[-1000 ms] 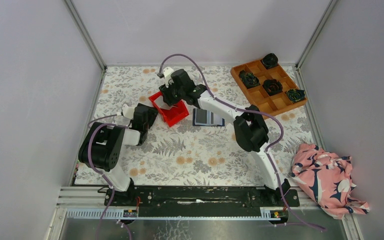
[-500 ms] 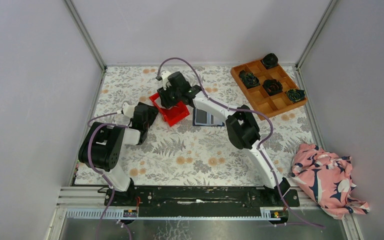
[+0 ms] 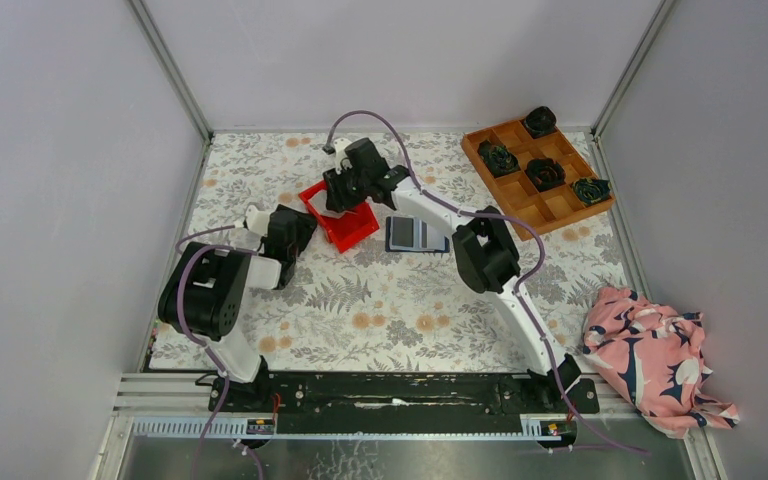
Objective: Put the credit cards into the card holder
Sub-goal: Pick up the credit card from the storage box, then move the storage box to the center of the board.
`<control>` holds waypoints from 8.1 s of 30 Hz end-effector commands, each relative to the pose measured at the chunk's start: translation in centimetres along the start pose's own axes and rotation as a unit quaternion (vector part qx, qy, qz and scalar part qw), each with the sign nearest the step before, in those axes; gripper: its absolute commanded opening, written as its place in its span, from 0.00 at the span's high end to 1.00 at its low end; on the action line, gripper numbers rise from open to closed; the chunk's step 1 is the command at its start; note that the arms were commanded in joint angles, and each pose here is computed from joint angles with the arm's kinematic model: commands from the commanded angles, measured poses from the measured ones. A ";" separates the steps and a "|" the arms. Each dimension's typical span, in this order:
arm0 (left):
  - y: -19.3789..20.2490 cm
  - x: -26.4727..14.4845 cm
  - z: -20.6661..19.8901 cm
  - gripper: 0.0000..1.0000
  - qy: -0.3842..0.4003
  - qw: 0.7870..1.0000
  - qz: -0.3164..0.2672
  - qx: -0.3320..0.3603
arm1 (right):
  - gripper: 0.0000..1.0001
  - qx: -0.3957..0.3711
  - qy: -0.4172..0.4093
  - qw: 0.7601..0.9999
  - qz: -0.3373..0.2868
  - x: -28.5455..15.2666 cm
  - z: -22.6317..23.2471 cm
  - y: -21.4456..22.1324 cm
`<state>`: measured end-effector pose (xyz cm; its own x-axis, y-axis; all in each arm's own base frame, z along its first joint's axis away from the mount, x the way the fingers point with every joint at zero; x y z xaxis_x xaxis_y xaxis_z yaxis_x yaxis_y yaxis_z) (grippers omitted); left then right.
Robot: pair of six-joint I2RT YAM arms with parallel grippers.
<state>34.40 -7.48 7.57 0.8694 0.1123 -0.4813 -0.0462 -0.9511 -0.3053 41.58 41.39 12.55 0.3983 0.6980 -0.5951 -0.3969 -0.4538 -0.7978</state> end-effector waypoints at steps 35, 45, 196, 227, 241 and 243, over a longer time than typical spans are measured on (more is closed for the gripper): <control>0.0 0.9 -1.5 0.34 0.027 1.000 0.002 -0.001 | 0.76 0.042 -0.051 0.996 -0.053 -3.3 1.8 -4.9; 0.1 0.9 -1.6 0.34 0.030 1.000 0.004 -0.005 | 0.76 0.040 -0.054 0.996 -0.058 -3.9 2.1 -5.2; 13.9 -8.8 -10.4 0.38 0.531 0.642 0.523 0.176 | 1.00 0.182 0.029 0.981 -0.060 -30.8 2.7 9.2; 16.2 -9.4 -8.2 0.56 0.516 0.579 0.601 0.195 | 1.00 0.233 -0.041 0.969 -0.068 -28.3 0.9 9.4; 16.2 -9.3 -8.0 0.68 0.508 0.581 0.607 0.190 | 1.00 0.245 -0.045 0.966 -0.072 -28.2 -0.4 9.1; 16.1 -9.1 -8.0 0.72 0.506 0.583 0.606 0.188 | 1.00 0.247 -0.043 0.966 -0.069 -28.1 -0.6 9.2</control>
<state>29.48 -26.00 12.98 -0.0459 -0.9930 0.1085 -0.9094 -0.0034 -0.4158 26.12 17.09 20.26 0.3938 0.7649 -0.5097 -0.7378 -0.0676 -0.6716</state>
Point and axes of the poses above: each gripper's point midway between its finger pads, its own x axis out along the fingers, its own z axis along the line the jaws close on, y = z × x, the point moved 8 cm from there along -x, back along the fingers, and after that the axes turned 13 degrees about -x, right-handed, at the moved point
